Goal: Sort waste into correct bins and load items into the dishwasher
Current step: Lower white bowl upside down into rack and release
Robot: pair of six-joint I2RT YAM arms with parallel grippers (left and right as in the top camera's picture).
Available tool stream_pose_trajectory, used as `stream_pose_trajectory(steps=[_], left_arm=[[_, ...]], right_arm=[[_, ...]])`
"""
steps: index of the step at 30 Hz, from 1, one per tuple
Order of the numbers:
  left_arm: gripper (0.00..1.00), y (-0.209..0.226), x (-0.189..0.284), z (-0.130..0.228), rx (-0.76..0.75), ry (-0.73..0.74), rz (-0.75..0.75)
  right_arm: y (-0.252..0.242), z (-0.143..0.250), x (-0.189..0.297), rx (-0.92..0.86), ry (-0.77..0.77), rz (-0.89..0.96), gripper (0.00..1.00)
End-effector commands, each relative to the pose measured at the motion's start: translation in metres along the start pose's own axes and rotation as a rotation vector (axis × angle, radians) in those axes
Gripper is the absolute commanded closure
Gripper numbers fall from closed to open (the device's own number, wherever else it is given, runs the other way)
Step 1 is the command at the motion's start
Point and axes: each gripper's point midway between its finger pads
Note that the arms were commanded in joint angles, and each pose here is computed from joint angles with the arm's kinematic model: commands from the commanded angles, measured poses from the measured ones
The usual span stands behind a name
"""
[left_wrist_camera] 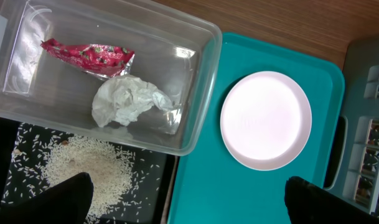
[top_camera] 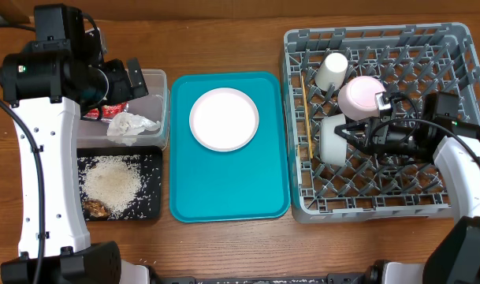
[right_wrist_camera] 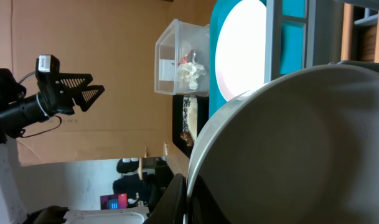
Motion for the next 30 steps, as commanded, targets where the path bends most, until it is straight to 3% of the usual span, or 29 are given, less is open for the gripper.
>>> stream_pose_trajectory(steps=[1, 13, 25, 30], left_arm=[[0.00, 0.000, -0.003, -0.001, 0.012, 0.003, -0.007], [0.00, 0.000, -0.003, -0.001, 0.012, 0.003, -0.007], [0.00, 0.000, -0.003, -0.001, 0.012, 0.003, -0.007], [0.00, 0.000, -0.003, -0.001, 0.012, 0.003, -0.007]], right_arm=[[-0.006, -0.001, -0.001, -0.022, -0.004, -0.024, 0.96], [-0.053, -0.011, 0.035, -0.094, -0.092, 0.138, 0.95], [-0.076, -0.019, 0.063, -0.097, -0.163, 0.235, 0.62], [-0.102, -0.027, 0.072, -0.229, -0.203, 0.371, 0.58]])
Point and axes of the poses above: each gripper's point midway between its finger pads, its own x axis back along the fingers, its own y axis along the line the jaws close on, z = x × y, and after that the axes turned 13 degrees about x, right-handed
